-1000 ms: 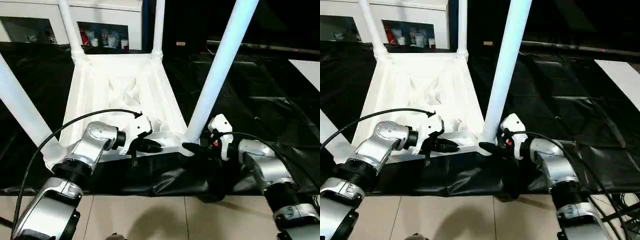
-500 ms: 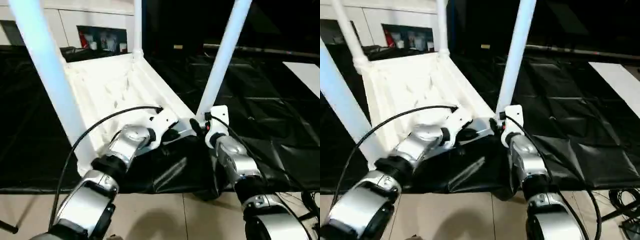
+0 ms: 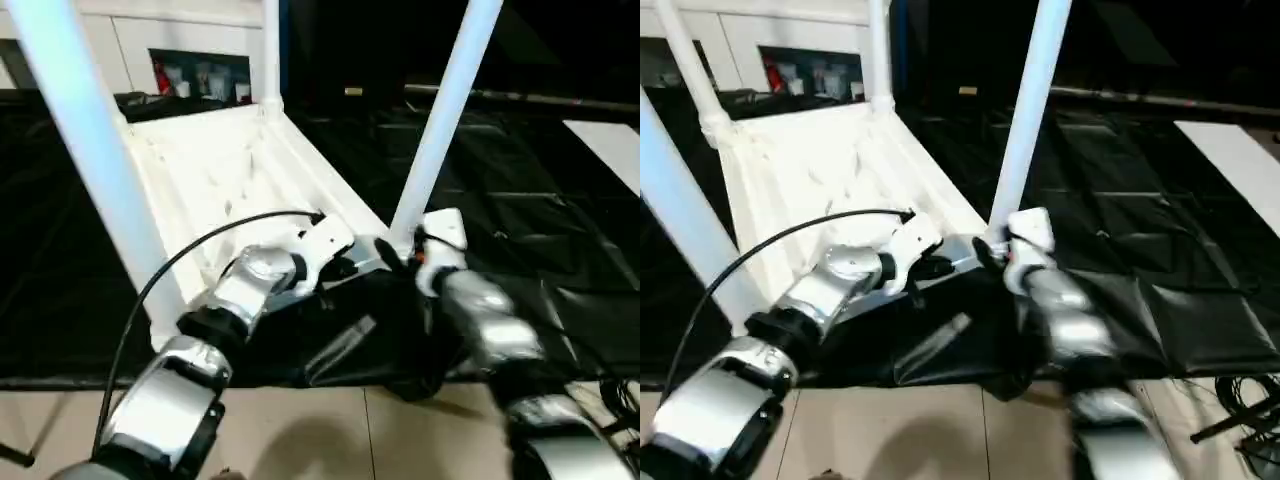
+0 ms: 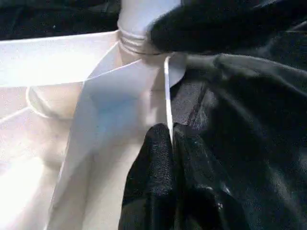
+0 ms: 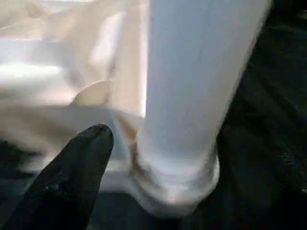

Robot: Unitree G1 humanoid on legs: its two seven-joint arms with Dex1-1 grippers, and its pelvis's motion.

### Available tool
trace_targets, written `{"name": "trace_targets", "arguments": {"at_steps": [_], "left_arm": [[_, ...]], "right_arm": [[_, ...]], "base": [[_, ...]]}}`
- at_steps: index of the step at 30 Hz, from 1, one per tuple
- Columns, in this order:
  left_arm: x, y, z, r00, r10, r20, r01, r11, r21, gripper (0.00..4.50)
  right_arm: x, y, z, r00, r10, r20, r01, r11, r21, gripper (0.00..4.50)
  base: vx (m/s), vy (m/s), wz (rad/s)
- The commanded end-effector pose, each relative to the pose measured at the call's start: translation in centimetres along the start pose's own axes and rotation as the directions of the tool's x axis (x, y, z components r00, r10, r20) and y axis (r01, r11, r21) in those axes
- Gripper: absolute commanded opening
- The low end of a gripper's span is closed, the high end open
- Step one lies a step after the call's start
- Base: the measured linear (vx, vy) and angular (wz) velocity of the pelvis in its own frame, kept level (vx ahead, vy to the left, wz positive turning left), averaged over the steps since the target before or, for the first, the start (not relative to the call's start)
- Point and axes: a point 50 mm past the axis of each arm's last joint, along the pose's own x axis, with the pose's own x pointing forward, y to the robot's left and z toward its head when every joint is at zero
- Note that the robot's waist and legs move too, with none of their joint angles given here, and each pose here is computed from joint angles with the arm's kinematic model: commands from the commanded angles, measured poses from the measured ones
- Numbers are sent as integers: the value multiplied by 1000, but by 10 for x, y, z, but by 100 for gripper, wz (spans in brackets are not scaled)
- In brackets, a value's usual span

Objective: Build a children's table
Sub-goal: Rotate leg to tighten

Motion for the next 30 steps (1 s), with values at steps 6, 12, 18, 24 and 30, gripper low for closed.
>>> {"name": "trace_targets", "arguments": {"at_steps": [6,12,18,24,30], "left_arm": [[-16,-5,-22,984,-176,-28,177,983,46,0],[-33,-9,-29,939,-341,-41,343,937,71,0],[-36,-11,-30,930,-366,-34,368,926,84,0],[-37,-12,-34,932,-361,-39,363,928,81,0],[-37,-10,-31,953,-303,-4,302,948,103,0]], "right_arm": [[-32,-3,0,978,206,-29,-207,977,-58,397],[-40,-2,4,961,271,-49,-274,959,-70,397],[-35,7,-2,932,346,-109,-356,929,-100,397],[-21,12,-7,918,368,-148,-389,908,-156,397],[-19,16,-1,908,394,-143,-416,890,-189,397]], "base": [[0,0,0],[0,0,0],[0,0,0],[0,0,0],[0,0,0]]}}
